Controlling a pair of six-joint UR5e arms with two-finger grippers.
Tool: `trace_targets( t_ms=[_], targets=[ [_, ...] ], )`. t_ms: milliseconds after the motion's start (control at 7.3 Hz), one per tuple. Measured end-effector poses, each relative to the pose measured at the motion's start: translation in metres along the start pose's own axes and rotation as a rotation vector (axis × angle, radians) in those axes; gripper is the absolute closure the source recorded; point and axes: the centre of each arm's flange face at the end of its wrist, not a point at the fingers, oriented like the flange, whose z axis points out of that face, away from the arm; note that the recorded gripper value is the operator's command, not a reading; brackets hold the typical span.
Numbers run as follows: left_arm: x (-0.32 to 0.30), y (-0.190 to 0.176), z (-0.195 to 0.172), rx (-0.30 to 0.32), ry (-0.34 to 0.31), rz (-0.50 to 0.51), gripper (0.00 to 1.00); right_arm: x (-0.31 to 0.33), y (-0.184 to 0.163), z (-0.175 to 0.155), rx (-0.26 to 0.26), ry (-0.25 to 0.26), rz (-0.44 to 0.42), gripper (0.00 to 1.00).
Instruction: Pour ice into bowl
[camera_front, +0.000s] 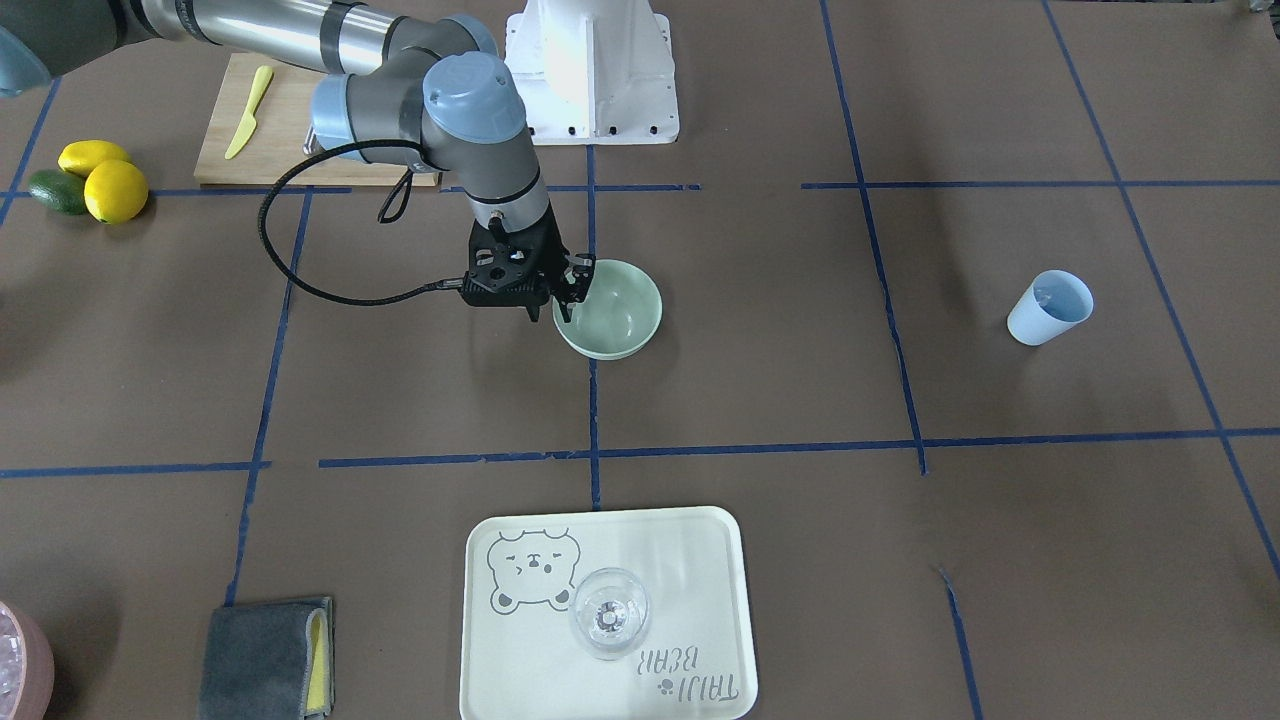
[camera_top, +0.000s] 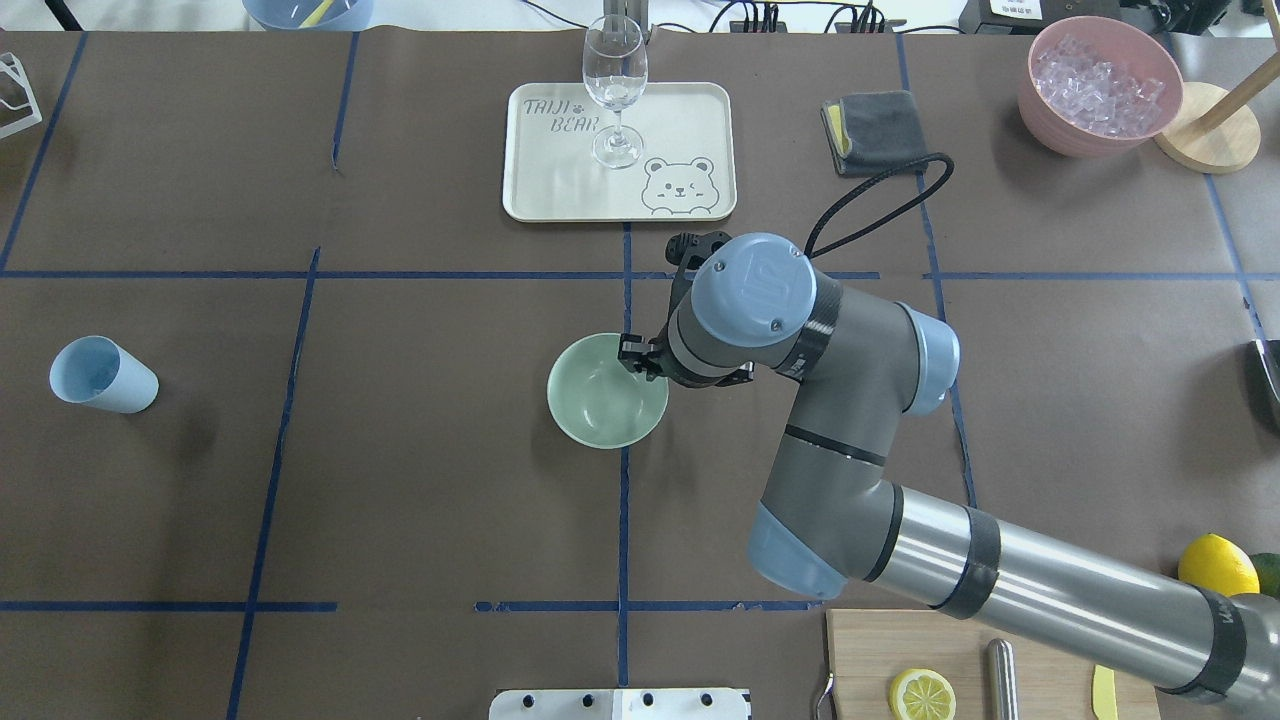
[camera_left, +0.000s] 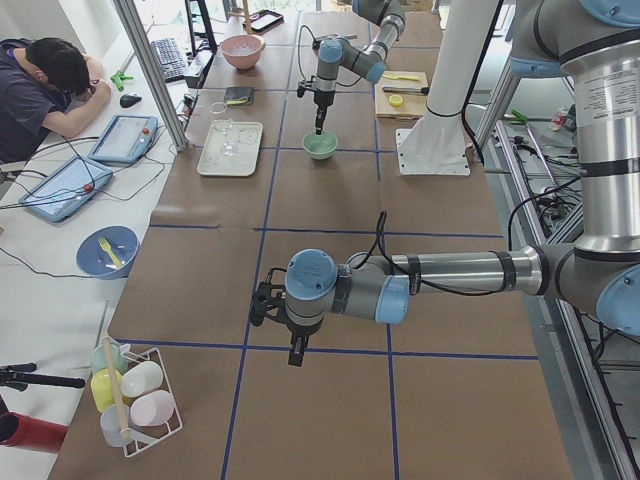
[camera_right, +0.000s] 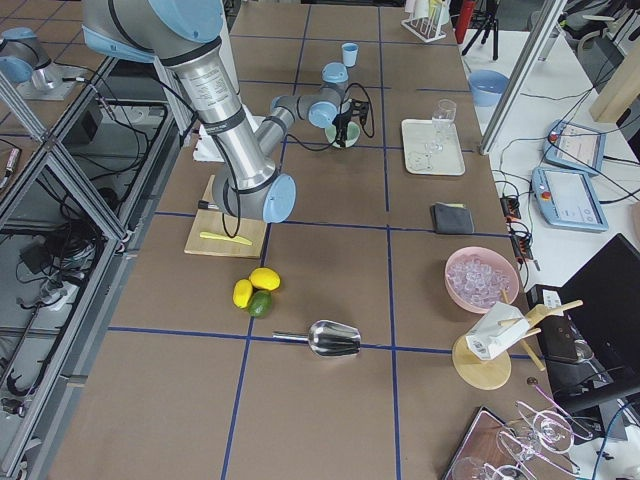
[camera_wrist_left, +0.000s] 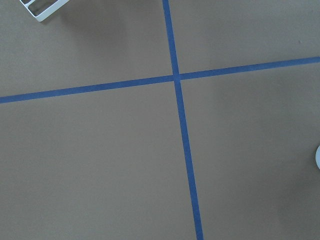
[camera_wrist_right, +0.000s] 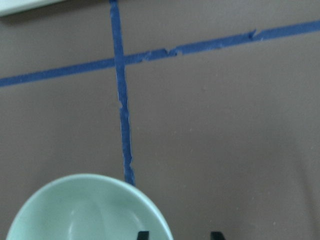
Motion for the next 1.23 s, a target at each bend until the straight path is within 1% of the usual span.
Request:
trace_targets(
  t_ms=[137,274,411,548,685,822,959,1096,1233],
  targets=[
    [0.000,0.000,0.001,-0.002,-0.001,-0.003,0.00,0.014,-0.031,-0.025,-0.004,0.011,-0.007,0.00],
    [-0.001,0.001,0.001,-0.004,-0.002,-0.005,0.00,0.040,-0.070,-0.058,-0.022,0.029,-0.036,0.00],
    [0.000,0.000,0.001,-0.003,-0.004,-0.004,0.00,0.083,-0.111,-0.097,-0.041,0.045,-0.095,0.00],
    [0.002,-0.001,-0.002,0.002,-0.006,0.002,0.00,0.142,-0.145,-0.131,-0.056,0.059,-0.177,0.00],
    [0.005,-0.004,-0.005,0.010,-0.007,0.010,0.00,0.219,-0.173,-0.157,-0.071,0.080,-0.263,0.00],
    [0.007,-0.007,-0.006,0.014,-0.008,0.016,0.00,0.301,-0.192,-0.176,-0.082,0.110,-0.335,0.00],
    [0.008,-0.009,-0.007,0.015,-0.013,0.020,0.00,0.375,-0.201,-0.192,-0.096,0.141,-0.386,0.00],
    [0.012,-0.013,-0.010,0.022,-0.021,0.029,0.00,0.444,-0.197,-0.201,-0.124,0.171,-0.418,0.00],
    [0.021,-0.021,-0.019,0.043,-0.025,0.051,0.00,0.510,-0.182,-0.206,-0.158,0.198,-0.417,0.00]
  ],
)
